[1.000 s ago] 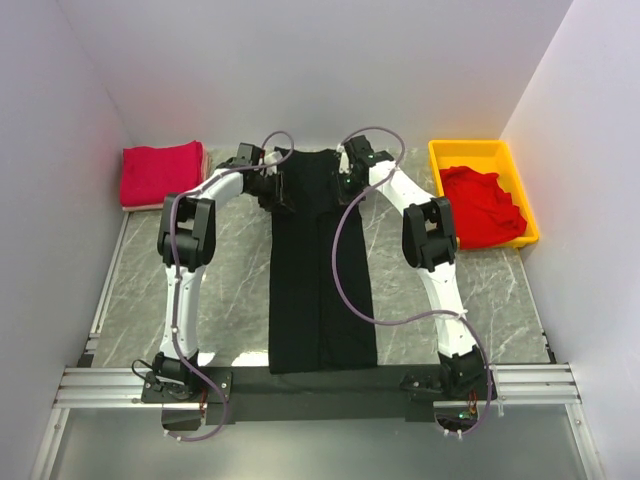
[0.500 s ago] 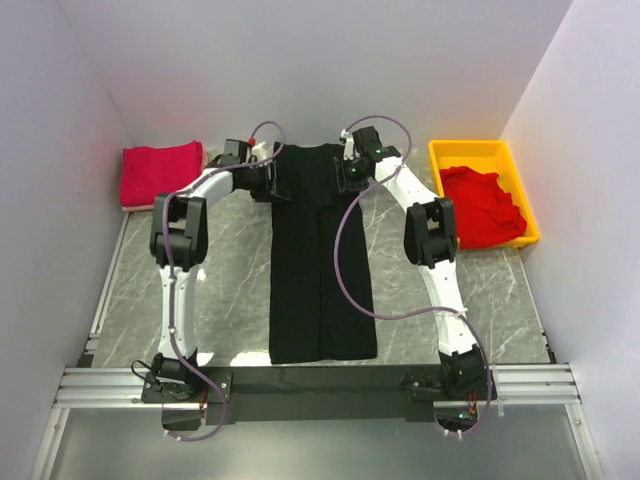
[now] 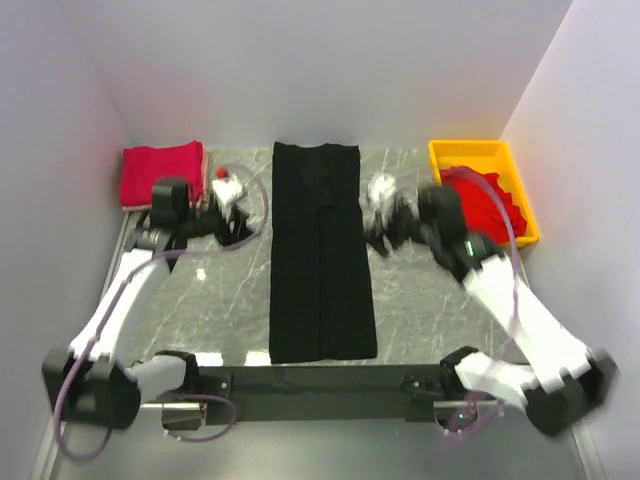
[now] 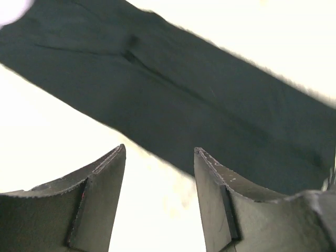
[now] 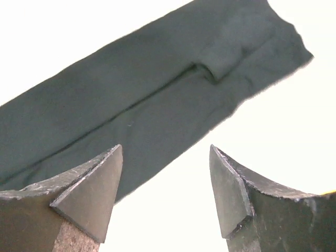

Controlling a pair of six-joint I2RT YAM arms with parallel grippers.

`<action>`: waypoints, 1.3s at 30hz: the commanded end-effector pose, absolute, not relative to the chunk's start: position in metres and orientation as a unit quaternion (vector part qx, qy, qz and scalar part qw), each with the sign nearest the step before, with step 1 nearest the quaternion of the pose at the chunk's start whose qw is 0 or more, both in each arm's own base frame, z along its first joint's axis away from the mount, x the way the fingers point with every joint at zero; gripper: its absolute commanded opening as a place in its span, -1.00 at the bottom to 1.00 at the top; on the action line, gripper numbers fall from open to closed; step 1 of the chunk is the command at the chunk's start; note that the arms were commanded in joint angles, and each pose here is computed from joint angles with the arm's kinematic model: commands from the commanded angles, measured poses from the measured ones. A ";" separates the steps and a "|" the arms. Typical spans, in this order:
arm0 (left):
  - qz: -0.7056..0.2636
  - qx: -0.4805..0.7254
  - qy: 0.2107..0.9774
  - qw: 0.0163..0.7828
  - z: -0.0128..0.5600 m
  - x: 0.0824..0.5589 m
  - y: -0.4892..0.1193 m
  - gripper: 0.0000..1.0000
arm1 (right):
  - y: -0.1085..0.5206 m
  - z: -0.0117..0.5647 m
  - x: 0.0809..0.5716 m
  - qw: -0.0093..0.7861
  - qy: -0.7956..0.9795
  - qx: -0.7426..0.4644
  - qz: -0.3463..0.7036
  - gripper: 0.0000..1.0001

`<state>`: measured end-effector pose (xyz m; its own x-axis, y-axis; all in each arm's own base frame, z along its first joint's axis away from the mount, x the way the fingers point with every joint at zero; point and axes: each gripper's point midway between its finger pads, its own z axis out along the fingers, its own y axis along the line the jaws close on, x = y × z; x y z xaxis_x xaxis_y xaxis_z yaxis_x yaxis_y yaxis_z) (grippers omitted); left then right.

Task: Fold and stack the t-shirts
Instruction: Fold the tshirt

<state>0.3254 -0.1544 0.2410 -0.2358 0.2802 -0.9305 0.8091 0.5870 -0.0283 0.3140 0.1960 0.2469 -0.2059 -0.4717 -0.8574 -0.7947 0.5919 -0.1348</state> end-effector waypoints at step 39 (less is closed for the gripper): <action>-0.218 0.517 0.690 0.457 0.134 0.194 -0.137 0.32 | 0.197 0.004 0.070 0.132 0.637 -0.752 0.106 -0.33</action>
<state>0.2004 -0.1329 0.1322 -0.1119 0.5029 -0.8571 0.8885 0.4370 0.1404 0.0690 0.1961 0.0103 0.1813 -0.9223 -0.3412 -0.9834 -0.1672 -0.0704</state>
